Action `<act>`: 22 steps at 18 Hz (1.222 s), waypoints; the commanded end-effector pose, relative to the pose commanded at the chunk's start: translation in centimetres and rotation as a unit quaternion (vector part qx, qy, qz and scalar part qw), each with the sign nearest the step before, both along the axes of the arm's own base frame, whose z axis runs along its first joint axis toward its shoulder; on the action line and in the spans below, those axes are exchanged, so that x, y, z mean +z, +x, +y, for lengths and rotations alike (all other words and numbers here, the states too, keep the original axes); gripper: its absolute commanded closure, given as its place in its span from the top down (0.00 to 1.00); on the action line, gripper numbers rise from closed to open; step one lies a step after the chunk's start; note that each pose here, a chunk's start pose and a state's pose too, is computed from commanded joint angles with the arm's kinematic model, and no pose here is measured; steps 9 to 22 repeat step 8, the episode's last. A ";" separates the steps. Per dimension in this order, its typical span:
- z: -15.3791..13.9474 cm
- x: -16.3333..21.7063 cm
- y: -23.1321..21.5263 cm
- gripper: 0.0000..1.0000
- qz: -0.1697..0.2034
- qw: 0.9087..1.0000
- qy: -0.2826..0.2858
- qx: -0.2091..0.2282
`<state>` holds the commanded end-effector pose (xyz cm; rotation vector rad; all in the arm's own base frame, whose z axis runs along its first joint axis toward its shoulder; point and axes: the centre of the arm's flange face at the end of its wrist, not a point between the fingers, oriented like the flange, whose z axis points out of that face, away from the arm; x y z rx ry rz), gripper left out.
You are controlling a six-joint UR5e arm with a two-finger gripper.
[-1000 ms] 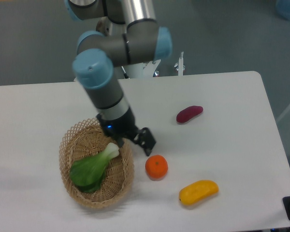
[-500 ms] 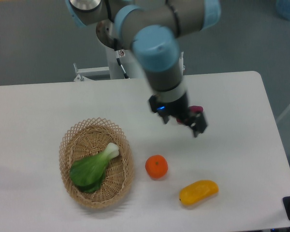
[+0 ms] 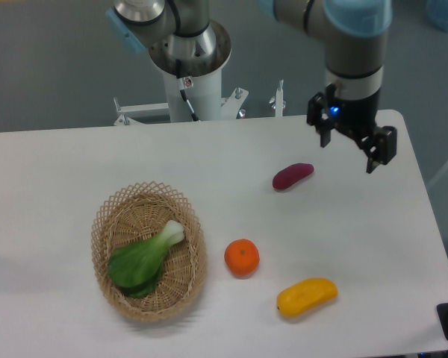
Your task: Place the green vegetable in the basket
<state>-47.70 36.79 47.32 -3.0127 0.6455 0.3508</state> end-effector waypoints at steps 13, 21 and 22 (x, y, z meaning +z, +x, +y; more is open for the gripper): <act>0.2 -0.1 0.0 1.00 -0.008 1.000 0.015 -0.002; 0.2 -0.1 0.0 1.00 -0.008 1.000 0.015 -0.002; 0.2 -0.1 0.0 1.00 -0.008 1.000 0.015 -0.002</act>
